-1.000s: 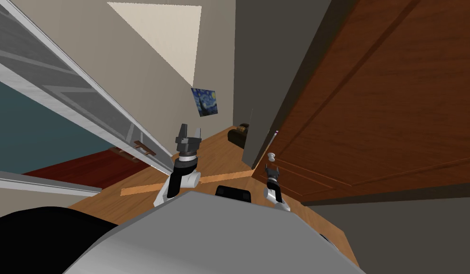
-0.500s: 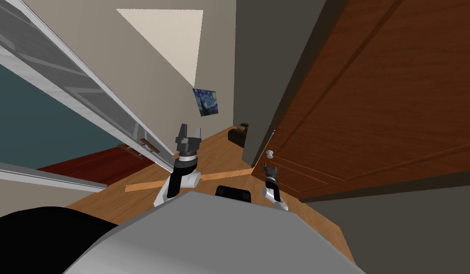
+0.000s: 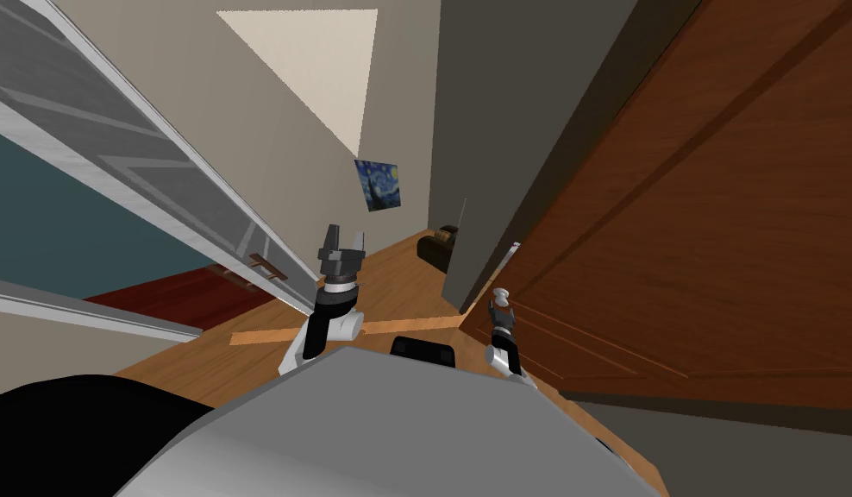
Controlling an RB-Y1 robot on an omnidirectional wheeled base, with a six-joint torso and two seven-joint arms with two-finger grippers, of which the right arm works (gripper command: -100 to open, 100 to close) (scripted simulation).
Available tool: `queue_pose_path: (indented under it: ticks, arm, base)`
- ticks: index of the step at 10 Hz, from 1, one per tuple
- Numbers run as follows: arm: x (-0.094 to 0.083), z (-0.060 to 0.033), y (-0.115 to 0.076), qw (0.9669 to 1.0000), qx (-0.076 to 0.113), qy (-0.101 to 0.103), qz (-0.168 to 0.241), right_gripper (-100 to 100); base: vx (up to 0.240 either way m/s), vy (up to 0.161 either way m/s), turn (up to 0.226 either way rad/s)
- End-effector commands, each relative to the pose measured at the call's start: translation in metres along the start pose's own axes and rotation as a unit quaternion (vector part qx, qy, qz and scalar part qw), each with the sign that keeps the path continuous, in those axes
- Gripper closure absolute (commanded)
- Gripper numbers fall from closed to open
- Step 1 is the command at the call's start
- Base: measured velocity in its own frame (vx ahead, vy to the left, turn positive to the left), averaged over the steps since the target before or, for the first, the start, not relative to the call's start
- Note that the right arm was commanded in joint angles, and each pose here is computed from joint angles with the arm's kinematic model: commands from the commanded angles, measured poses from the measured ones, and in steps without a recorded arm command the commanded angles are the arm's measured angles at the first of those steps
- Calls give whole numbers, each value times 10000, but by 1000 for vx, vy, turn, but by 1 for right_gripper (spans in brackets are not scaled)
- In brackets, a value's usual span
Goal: Pull the door open
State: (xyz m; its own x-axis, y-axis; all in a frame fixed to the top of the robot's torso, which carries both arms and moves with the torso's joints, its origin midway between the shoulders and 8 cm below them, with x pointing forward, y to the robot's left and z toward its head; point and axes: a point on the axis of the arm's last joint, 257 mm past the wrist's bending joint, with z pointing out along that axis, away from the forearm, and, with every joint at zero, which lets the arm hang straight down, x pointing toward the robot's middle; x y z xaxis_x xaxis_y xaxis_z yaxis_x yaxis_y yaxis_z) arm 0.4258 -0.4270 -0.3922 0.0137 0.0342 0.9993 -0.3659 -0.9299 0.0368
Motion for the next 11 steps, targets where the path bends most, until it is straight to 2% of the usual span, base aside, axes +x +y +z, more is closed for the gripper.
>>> queue_pose_path:
  ticks: [1,2,3,4,9,10,11]
  arm:
    - [-12,-7,157,10000,-61,0,1,-100]
    - [-8,-15,296,9999,-123,4,2,-100]
    - [-1,-11,194,10000,-90,9,6,-100]
    - [-1,-11,194,10000,-90,9,6,100]
    - [-1,-11,194,10000,-90,9,6,100]
    - [-11,-40,197,10000,18,-1,18,100]
    - [-9,-45,192,10000,48,3,24,100]
  base:
    - [167,-12,71]
    - [181,-50,93]
    - [90,-35,25]
    - [-13,1,-41]
    - [-18,4,1]
    - [-161,-38,125]
    - [-204,-26,116]
